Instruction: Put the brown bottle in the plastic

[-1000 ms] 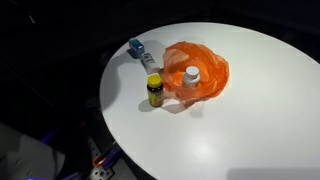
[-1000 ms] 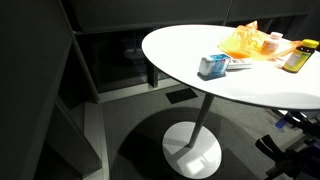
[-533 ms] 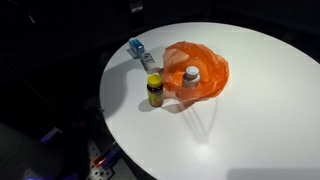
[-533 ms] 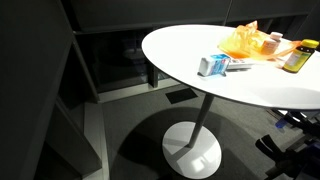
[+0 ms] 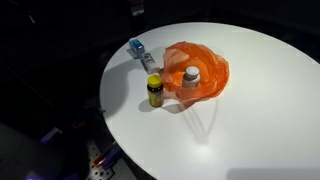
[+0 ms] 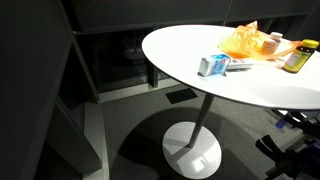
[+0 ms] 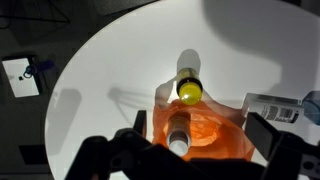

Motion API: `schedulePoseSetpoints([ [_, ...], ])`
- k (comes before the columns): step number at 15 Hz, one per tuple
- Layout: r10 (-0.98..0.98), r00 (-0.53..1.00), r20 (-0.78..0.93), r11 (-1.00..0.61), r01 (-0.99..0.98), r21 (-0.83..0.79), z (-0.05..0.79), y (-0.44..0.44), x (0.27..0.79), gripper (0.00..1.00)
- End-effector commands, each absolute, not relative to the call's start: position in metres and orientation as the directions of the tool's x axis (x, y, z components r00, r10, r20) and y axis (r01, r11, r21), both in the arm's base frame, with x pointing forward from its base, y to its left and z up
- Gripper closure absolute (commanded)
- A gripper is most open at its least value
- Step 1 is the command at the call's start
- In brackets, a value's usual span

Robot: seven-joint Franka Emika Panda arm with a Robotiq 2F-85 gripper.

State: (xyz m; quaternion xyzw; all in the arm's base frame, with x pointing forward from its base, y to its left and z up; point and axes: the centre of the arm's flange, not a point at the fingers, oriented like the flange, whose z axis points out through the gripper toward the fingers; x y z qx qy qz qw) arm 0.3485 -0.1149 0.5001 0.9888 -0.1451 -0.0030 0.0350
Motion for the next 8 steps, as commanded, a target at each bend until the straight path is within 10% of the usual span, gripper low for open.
schedulePoseSetpoints([
  [1, -0.304, 0.953, 0.016, -0.951, -0.304, 0.06, 0.478, -0.137, 0.358, 0.0],
  [8, -0.253, 0.968, -0.007, -0.968, -0.252, 0.003, 0.414, -0.145, 0.38, 0.0],
])
